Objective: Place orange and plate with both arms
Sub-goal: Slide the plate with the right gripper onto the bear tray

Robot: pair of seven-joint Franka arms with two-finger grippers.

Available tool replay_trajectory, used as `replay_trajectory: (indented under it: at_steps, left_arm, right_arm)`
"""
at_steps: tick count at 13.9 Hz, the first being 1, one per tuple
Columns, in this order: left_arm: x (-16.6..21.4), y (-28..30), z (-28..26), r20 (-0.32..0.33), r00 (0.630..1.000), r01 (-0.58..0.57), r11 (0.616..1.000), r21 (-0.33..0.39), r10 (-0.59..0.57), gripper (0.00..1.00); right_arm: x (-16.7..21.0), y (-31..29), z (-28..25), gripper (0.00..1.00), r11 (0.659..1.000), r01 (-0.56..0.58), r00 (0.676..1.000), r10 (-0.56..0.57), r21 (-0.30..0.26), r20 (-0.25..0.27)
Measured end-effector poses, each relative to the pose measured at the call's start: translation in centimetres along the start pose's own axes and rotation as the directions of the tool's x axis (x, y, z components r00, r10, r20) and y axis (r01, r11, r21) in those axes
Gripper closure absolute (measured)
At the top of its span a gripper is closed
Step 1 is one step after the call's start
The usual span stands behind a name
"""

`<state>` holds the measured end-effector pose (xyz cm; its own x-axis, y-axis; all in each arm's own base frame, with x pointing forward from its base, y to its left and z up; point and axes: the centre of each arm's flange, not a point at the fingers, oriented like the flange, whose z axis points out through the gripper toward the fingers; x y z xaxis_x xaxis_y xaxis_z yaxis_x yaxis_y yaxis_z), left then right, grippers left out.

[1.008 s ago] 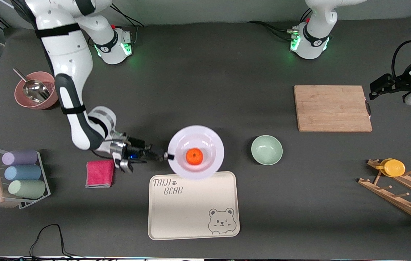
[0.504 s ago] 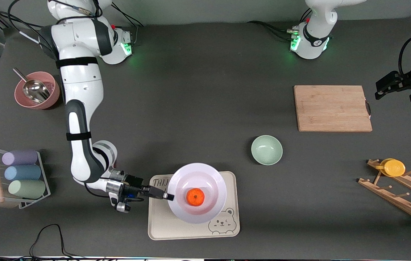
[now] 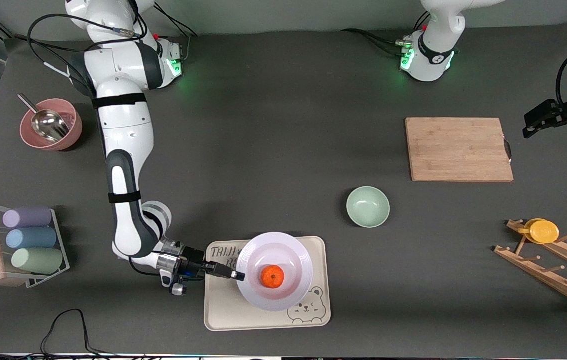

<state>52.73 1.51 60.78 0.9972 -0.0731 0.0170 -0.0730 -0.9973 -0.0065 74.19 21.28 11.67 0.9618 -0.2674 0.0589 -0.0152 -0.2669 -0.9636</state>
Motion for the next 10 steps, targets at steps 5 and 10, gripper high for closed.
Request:
replay_trajectory:
  at_steps: [5, 10]
  left_arm:
    - [0.0, -0.8, 0.0, -0.002, 1.0, 0.015, 1.0, 0.001, -0.015, 0.0]
    - [0.0, -0.8, 0.0, -0.002, 1.0, 0.015, 1.0, 0.001, -0.015, 0.0]
  right_arm:
    - [-0.2, 2.2, -0.3, 0.96, 1.0, 0.002, 1.0, -0.002, -0.023, -0.001]
    - [-0.2, 2.9, -0.6, 0.96, 1.0, 0.01, 1.0, -0.011, -0.03, -0.005]
